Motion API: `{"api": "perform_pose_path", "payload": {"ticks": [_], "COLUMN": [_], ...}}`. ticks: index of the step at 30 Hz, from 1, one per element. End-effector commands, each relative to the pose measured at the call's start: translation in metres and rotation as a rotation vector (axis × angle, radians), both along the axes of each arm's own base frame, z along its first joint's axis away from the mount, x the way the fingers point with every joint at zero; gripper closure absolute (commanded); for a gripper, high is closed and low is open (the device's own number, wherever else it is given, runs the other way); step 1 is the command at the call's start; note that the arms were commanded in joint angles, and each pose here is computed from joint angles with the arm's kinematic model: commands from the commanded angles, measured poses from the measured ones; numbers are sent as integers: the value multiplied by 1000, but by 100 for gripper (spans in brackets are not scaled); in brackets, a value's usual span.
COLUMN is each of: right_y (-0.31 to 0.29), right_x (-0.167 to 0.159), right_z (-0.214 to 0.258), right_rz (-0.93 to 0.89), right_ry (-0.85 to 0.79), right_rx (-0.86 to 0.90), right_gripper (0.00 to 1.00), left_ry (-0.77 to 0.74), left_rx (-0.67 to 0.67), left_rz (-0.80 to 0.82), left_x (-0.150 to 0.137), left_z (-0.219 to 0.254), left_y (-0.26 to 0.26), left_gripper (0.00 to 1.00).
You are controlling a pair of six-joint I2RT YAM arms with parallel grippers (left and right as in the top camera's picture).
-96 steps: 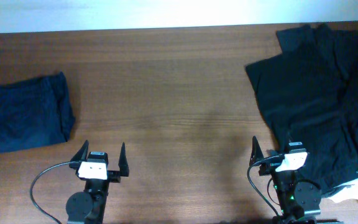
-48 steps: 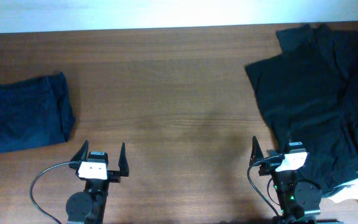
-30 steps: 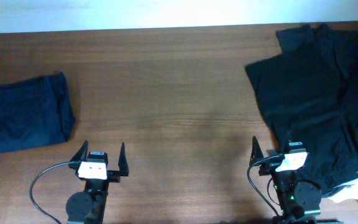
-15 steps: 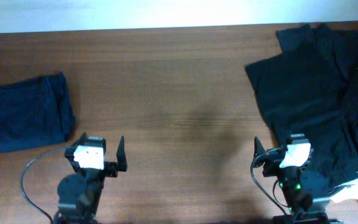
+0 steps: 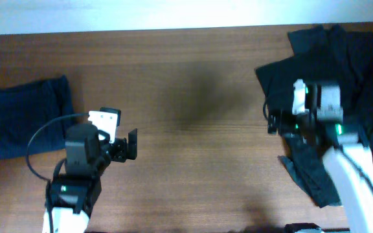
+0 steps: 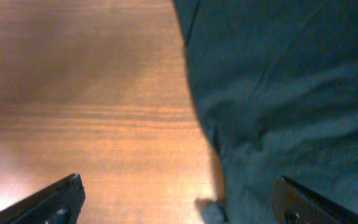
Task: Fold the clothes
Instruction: 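Reach the right gripper into the black pile and grasp black shorts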
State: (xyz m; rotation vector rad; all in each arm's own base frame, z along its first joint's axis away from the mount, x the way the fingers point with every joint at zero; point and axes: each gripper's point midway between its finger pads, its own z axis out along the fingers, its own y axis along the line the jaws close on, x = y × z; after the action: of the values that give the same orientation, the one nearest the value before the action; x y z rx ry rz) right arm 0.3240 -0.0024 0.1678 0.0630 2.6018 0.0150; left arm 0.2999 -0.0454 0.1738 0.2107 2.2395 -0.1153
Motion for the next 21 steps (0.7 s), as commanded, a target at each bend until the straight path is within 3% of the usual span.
{"api": "perform_pose_path", "payload": {"ticks": [1,4,7,9,12,14,21], "right_y": [-7,-15,-27,-41,-43,-43,-30], "right_x": [39,78,100,103,108,114,117], "right_z": [-6,-31,-80,-110,-136,-145,-157], "right_rz": [13,21,26,-11,-12,-13,23], "right_ry": [23,-6,52,109,141,129,132], "right_rx": [-32,-82,-165,-234,-242,-241,-184], "right_gripper": [1,3,15,22,23,36,39], "left_ry": [98,174,235,268,287,269,254], "left_rx": [-31,-55,-51,-49,-47,-48,-49], "left_rz": [-41,-72,-70,-69,-68,-69,-69], "left_x": [6,9,12,13,13,17,20], "left_z": [-6,-23,-42,-52,-58,-56,-54], "left_y": [-11,-19,-20,-20,-20,-20,-21], "left_gripper": [1,1,1,1,1,1,1]}}
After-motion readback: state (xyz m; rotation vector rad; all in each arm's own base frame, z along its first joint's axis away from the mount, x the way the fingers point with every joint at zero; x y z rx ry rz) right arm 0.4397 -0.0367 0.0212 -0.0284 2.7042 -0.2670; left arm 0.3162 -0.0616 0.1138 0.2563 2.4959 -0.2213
